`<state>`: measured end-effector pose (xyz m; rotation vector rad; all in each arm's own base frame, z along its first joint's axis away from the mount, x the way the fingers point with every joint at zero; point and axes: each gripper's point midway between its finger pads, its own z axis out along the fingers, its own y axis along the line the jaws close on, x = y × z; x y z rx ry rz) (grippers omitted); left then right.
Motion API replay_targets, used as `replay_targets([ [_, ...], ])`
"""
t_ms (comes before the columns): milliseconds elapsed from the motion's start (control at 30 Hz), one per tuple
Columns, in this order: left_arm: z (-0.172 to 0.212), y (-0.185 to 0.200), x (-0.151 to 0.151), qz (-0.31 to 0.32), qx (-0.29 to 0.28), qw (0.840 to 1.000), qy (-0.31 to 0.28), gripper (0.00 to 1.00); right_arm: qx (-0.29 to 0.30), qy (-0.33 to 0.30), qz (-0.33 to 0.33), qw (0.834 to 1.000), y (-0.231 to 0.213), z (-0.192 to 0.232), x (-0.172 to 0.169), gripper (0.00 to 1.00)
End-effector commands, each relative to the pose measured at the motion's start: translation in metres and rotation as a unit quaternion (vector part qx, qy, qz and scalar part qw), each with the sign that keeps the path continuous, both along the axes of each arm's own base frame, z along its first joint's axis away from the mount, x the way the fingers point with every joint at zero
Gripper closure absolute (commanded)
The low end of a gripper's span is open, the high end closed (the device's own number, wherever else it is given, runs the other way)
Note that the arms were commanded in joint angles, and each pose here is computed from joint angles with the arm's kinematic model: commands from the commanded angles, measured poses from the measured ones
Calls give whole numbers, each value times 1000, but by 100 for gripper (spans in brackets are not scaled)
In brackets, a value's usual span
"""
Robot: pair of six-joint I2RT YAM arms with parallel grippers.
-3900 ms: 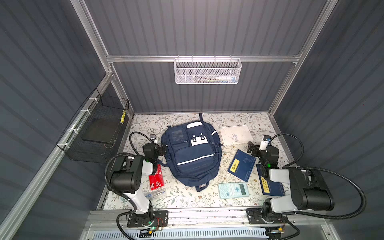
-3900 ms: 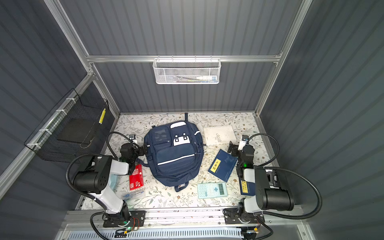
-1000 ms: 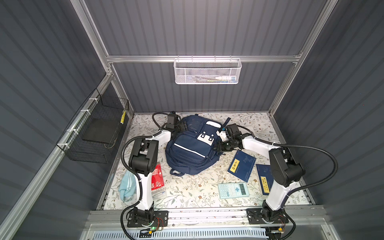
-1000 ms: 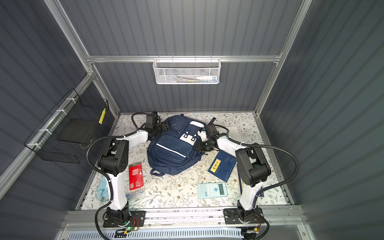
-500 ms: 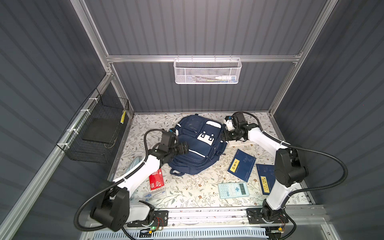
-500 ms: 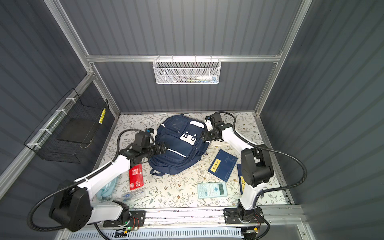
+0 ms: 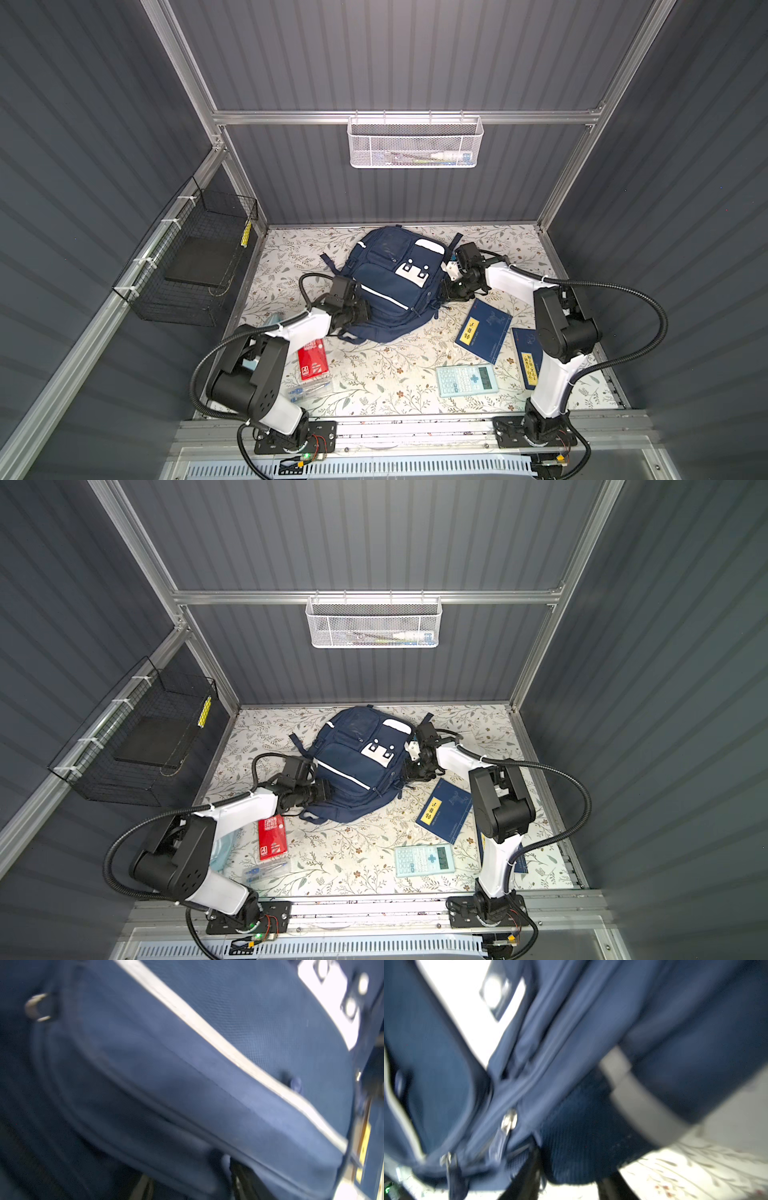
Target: Pack the student bag
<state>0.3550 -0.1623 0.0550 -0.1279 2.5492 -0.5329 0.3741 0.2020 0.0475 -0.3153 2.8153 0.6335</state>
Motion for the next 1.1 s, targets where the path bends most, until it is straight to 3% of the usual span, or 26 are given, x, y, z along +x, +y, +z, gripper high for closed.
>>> replay_targets([
  [0,5,22,43,18,9,999,-32,45,41,25,60,997,29,3,-32,62],
  [167,35,10,75,5,-5,998,-56,46,27,-11,93,995,41,20,-39,56],
  [300,71,20,66,22,1,996,-91,44,-56,-139,107,983,17,61,-9,43],
  [367,87,24,56,22,0,994,-104,40,-87,-201,160,962,11,75,4,38],
  [467,102,23,33,13,-10,994,-109,30,-153,-264,268,914,4,74,17,35],
  [533,105,25,16,6,-12,995,-103,22,-183,-281,324,885,-1,70,26,34],
  [667,104,12,-18,-26,-72,993,-93,21,-205,-312,417,829,-1,54,47,33],
  [733,99,5,-30,-41,-97,991,-83,21,-196,-309,445,817,4,45,54,33],
  [867,87,9,-44,-46,-90,993,-68,22,-172,-299,482,806,19,29,54,34],
  [967,84,9,-46,-41,-97,992,-68,22,-206,-300,516,776,22,4,54,36],
  [1067,87,2,-48,-49,-121,989,-68,23,-195,-297,529,771,28,-9,48,39],
])
